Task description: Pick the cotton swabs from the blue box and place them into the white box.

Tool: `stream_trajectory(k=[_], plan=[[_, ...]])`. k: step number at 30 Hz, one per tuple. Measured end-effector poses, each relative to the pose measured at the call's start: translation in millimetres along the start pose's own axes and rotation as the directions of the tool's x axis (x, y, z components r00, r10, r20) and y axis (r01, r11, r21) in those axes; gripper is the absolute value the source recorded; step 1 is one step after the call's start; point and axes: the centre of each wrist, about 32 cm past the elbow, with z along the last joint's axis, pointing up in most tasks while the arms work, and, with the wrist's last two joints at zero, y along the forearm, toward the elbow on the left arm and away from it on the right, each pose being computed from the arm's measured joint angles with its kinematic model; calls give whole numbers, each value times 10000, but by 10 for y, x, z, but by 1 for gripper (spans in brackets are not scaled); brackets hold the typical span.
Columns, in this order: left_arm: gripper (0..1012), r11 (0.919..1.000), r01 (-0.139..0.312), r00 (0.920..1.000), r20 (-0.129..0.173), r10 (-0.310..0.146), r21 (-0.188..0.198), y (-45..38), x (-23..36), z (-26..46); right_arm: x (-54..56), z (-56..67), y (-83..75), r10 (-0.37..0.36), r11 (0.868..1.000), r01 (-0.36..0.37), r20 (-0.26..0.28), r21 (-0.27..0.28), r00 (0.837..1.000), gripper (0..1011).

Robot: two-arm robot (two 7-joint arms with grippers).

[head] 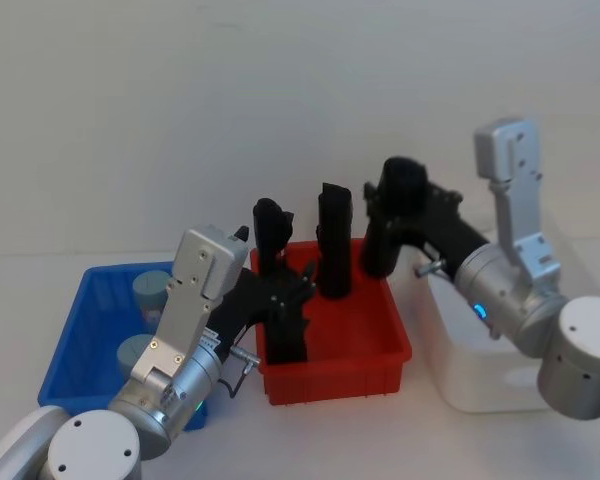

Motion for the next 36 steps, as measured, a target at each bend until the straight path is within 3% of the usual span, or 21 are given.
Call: stream_trajectory(k=[7,16,25,36], plan=[[1003,10000,0,10000,0,0,0,0,0,0,121,159,-141,-760,9927,725,326,965,9966,416],[1003,10000,0,10000,0,0,1,0,0,0,256,249,-337,-1765,9733,1642,658,1605,9821,416],[1003,10000,0,10000,0,0,1,0,0,0,284,182,-429,-1939,9745,1847,642,1271,9789,416],[1003,10000,-1,10000,0,1,0,0,0,0,245,28,-393,-1847,9815,1813,552,611,9812,416]])
